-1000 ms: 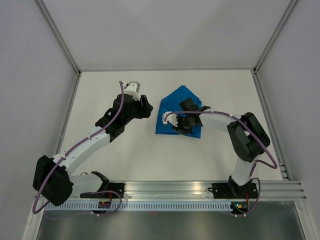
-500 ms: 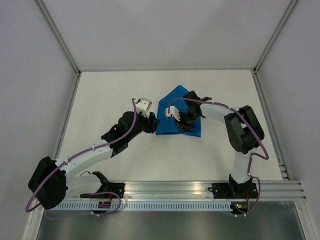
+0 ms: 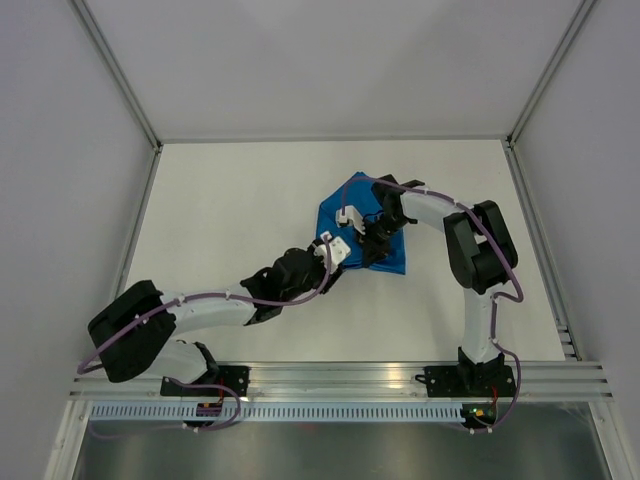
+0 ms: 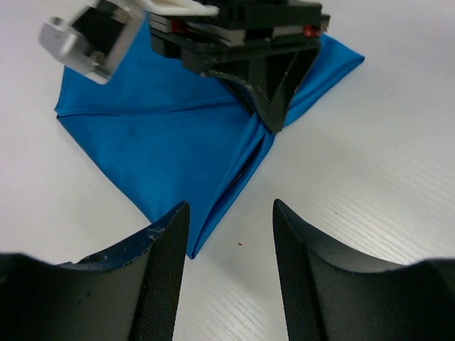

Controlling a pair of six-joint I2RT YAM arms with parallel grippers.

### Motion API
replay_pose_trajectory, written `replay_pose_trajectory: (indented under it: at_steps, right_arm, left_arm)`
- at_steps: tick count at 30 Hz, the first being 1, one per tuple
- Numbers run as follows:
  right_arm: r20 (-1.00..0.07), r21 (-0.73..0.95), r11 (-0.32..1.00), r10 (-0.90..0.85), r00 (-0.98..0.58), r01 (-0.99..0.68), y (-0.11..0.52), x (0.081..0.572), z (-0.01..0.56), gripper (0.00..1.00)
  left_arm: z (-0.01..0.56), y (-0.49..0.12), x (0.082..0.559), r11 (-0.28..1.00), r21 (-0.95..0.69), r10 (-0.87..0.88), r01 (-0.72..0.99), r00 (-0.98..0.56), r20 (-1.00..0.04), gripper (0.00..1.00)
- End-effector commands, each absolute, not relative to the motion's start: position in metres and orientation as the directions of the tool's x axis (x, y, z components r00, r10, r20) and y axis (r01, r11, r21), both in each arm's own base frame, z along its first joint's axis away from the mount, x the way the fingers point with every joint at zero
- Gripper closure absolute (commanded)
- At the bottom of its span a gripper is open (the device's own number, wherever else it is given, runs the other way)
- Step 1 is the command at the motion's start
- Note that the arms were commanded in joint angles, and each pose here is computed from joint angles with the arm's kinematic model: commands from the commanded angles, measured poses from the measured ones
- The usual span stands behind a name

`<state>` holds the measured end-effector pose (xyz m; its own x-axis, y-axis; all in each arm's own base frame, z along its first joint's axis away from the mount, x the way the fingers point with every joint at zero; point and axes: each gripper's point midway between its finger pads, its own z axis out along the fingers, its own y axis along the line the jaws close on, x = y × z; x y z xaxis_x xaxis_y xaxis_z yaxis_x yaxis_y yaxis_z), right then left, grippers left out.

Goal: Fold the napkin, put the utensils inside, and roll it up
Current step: Roll the napkin with the utensil

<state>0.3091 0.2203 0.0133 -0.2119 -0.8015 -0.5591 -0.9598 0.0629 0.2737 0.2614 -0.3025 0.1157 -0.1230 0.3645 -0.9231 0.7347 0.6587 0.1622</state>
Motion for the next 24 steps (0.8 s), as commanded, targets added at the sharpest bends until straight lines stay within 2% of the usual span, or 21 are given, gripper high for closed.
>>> replay_pose_trajectory:
  at_steps: [1,17,24]
  right_arm:
    - [-0.349,0.436,0.098,-0.898,-0.268,-0.895,0.176,0.27,-0.03,0.83]
    - [-0.298,0.488,0.113,-0.911,-0.287,-0.865,0.165,0.275,-0.036,0.83]
    - [-0.289,0.493,0.122,-0.911,-0.295,-0.862,0.161,0.279,-0.037,0.83]
  left_arm:
    - [0.129,-0.324,0.266,0.575,0.28,0.396,0.768,0.038,-0.917,0.44]
    - [0.075,-0.388,0.265,0.34,0.439,0.563,0.832,0.194,-0.803,0.4]
    - [0.053,-0.399,0.268,0.283,0.474,0.611,0.834,0.225,-0.759,0.39]
